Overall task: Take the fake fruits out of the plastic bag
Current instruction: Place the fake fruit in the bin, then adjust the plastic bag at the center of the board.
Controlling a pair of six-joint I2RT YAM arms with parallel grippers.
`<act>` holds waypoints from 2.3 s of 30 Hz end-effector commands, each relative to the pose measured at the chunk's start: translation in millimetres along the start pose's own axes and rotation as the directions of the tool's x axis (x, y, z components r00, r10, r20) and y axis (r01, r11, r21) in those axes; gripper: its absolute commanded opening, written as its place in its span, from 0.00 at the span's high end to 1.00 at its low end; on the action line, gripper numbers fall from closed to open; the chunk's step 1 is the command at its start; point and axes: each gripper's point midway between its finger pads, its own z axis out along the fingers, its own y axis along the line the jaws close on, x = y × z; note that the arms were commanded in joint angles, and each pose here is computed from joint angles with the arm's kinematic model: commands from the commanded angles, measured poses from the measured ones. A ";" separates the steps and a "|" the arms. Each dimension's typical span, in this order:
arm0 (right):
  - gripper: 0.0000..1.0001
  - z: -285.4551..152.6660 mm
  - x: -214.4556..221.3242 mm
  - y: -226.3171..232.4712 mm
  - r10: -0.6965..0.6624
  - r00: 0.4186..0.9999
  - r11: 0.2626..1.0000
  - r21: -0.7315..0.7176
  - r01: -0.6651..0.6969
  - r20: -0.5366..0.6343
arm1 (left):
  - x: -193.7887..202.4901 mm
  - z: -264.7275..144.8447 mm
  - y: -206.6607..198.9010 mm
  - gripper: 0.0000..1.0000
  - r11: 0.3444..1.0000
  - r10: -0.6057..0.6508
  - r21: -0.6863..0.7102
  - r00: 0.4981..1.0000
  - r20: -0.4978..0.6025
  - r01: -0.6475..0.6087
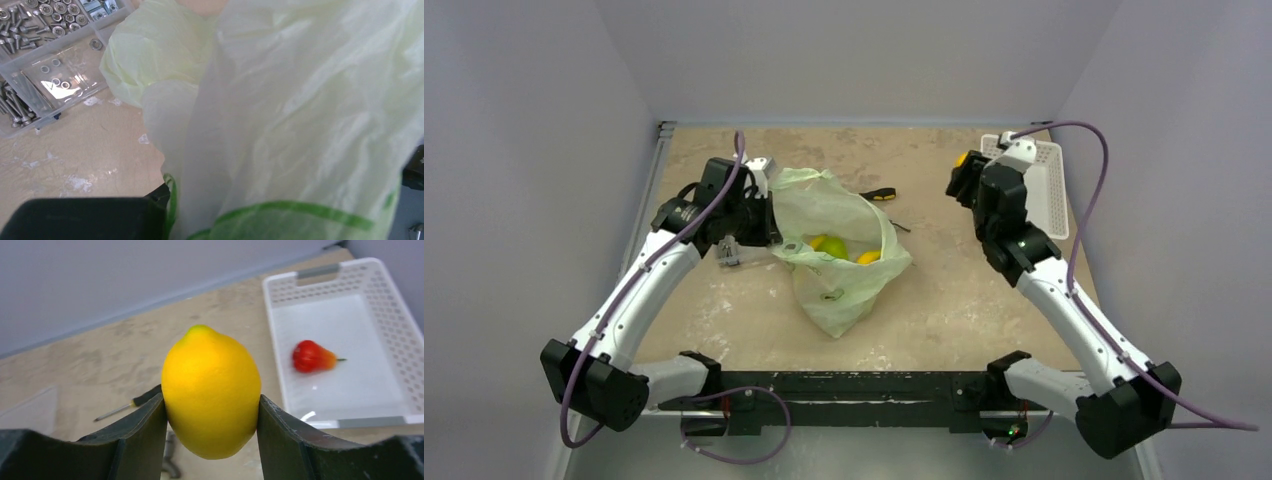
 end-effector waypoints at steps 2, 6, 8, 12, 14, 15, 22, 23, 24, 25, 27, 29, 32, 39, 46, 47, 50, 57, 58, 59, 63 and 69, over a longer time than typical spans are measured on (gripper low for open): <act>1.00 41.9 8.2 -100.3 0.048 0.999 0.946 0.323 -0.038 -0.024 | 0.4 15.2 7.6 1.00 0.999 0.045 -0.006 0.999 0.024 -0.045; 1.00 78.3 17.9 -145.7 0.082 0.993 0.886 0.462 -0.035 -0.082 | 6.1 20.8 14.5 1.00 0.998 0.055 -0.029 0.998 0.004 -0.055; 1.00 96.7 26.5 -164.2 0.101 0.989 0.860 0.509 -0.033 -0.107 | 8.5 22.0 11.3 1.00 0.999 0.050 -0.007 0.999 0.005 -0.050; 1.00 120.4 38.6 -201.8 0.114 0.979 0.806 0.593 0.007 -0.167 | 13.7 23.1 13.8 1.00 0.999 0.042 -0.015 0.999 0.002 -0.042; 1.00 126.3 45.7 -218.3 0.131 0.968 0.779 0.626 0.033 -0.214 | 16.0 24.3 16.0 1.00 0.999 0.038 -0.023 0.999 -0.003 -0.038; 1.00 126.5 52.6 -224.1 0.134 0.960 0.770 0.636 0.055 -0.246 | 16.7 25.2 15.6 1.00 0.999 0.033 -0.020 0.999 -0.006 -0.034; 0.96 123.4 82.9 -243.7 0.131 0.948 0.745 0.660 0.100 -0.291 | 18.6 25.5 5.1 1.00 0.999 0.016 0.035 1.000 -0.026 -0.015; 0.93 125.5 86.8 -245.7 0.133 0.945 0.742 0.662 0.105 -0.298 | 18.6 24.9 4.9 1.00 0.999 0.017 0.036 1.000 -0.025 -0.016; 0.91 128.2 94.1 -248.1 0.138 0.938 0.739 0.664 0.115 -0.316 | 17.6 23.8 4.4 1.00 0.999 0.020 0.037 1.000 -0.018 -0.020; 0.90 130.9 100.7 -248.9 0.143 0.932 0.739 0.662 0.124 -0.334 | 17.1 22.7 4.6 1.00 0.999 0.023 0.035 1.000 -0.013 -0.022; 0.87 131.2 109.6 -252.7 0.148 0.922 0.730 0.668 0.142 -0.358 | 15.9 21.1 5.3 1.00 0.999 0.029 0.032 1.000 -0.001 -0.029; 0.77 128.0 111.7 -259.8 0.129 0.926 0.709 0.686 0.164 -0.355 | 14.9 19.8 6.4 1.00 0.999 0.033 0.026 0.999 0.009 -0.033; 0.55 125.4 111.7 -261.1 0.103 0.927 0.714 0.676 0.184 -0.362 | 14.9 20.4 7.9 1.00 0.999 0.031 0.018 0.999 0.010 -0.031; 0.26 130.4 111.2 -251.3 0.091 0.919 0.759 0.624 0.186 -0.384 | 15.3 22.6 3.9 1.00 0.999 0.031 0.041 1.000 0.000 -0.031; 0.13 114.2 72.4 -241.5 0.072 0.939 0.762 0.626 0.165 -0.336 | 15.5 22.3 6.9 1.00 0.999 0.039 0.025 0.999 0.008 -0.039; 0.13 111.6 66.6 -234.3 0.079 0.943 0.777 0.612 0.144 -0.323 | 15.7 22.6 7.0 1.00 0.999 0.039 0.026 0.999 0.007 -0.039; 0.14 100.8 51.5 -191.5 0.046 0.956 0.846 0.520 0.116 -0.288 | 16.6 23.8 6.6 1.00 0.999 0.039 0.028 0.999 0.001 -0.039; 0.32 32.4 77.6 -0.3 -0.118 0.944 0.987 -0.138 0.078 -0.308 | 17.0 23.9 9.3 1.00 0.998 0.055 0.011 0.999 0.003 -0.055; 0.33 14.9 91.3 23.3 -0.134 0.938 0.965 -0.257 0.050 -0.320 | 17.5 24.4 10.5 1.00 0.998 0.056 0.004 0.998 0.002 -0.056; 0.34 -3.1 97.3 46.8 -0.143 0.939 0.931 -0.366 0.021 -0.312 | 17.3 24.7 11.4 1.00 0.998 0.058 0.000 0.998 0.002 -0.058; 0.38 -71.5 110.1 115.4 -0.157 0.943 0.759 -0.647 -0.075 -0.293 | 17.0 26.2 15.3 1.00 0.998 0.063 -0.019 0.998 0.002 -0.063; 0.43 -109.3 162.0 176.3 -0.296 0.902 0.621 -0.780 -0.069 -0.315 | 15.8 25.6 15.1 1.00 0.997 0.071 -0.018 0.997 0.011 -0.071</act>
